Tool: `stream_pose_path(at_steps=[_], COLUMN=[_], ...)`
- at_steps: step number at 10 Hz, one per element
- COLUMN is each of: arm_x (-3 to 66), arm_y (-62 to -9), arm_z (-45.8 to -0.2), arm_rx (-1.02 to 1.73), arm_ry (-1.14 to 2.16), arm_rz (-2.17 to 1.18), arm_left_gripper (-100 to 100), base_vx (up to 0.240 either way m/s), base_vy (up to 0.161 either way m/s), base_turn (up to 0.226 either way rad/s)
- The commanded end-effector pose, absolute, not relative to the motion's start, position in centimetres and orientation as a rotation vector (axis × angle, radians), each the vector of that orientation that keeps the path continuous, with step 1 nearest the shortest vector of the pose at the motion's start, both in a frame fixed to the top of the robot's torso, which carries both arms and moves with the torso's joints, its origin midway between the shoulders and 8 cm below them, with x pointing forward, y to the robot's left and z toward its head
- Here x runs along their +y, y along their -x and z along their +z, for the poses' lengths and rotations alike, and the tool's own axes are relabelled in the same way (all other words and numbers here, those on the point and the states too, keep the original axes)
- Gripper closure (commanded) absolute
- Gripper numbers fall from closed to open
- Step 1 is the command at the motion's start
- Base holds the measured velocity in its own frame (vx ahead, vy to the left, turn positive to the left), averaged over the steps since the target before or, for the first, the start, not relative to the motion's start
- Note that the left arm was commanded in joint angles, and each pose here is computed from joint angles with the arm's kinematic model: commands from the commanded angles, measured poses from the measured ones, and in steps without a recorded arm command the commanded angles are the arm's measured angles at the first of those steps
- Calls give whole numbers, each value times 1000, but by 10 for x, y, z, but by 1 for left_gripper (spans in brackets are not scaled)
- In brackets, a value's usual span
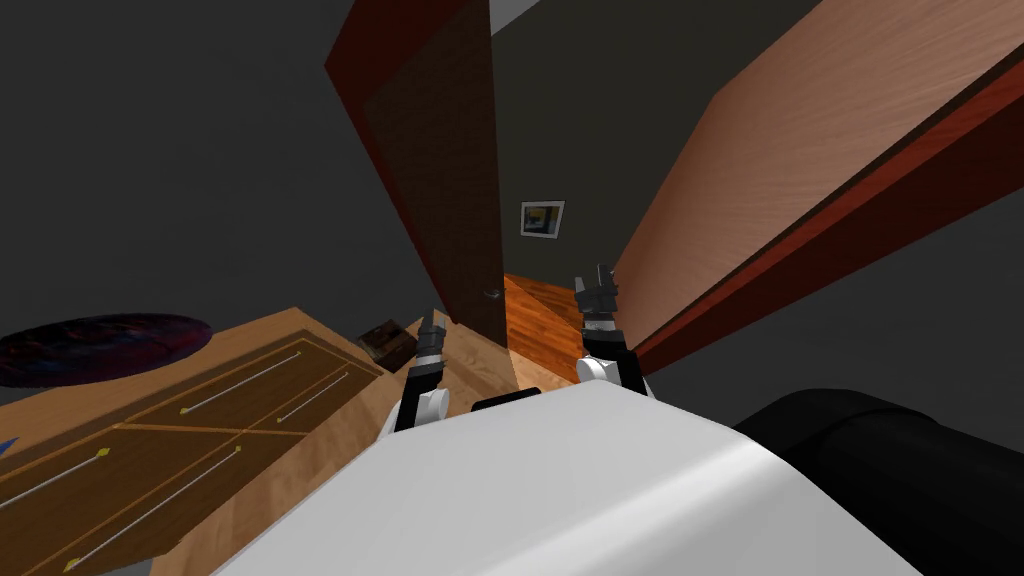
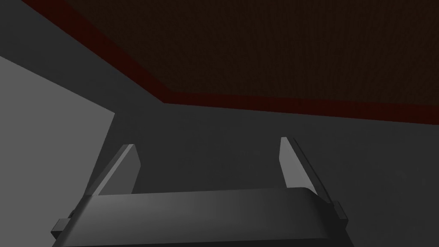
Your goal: Push the door open
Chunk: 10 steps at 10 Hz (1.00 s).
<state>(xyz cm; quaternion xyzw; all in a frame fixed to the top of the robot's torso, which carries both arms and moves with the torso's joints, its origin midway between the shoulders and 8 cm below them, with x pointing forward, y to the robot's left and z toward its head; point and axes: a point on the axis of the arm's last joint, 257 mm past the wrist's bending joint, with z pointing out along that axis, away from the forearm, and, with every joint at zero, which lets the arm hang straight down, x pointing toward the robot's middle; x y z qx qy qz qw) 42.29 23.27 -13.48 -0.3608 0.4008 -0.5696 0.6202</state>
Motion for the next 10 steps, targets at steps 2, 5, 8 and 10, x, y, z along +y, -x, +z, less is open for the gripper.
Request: stream_pose_path(at_steps=[2, 5, 8, 10], arm_x=[217, 200, 189, 177], arm_y=[-430, -436, -439, -441], arm_z=[-161, -192, -213, -233], arm_rx=[969, 1026, 1065, 1105], arm_ry=[853, 879, 896, 912], arm_rz=[-1334, -1359, -1374, -1389], arm_left_gripper=[-100, -100, -100, -100], base_vx=[86, 85, 62, 70], base_vy=[71, 66, 62, 74], base_turn=[-118, -121, -72, -132])
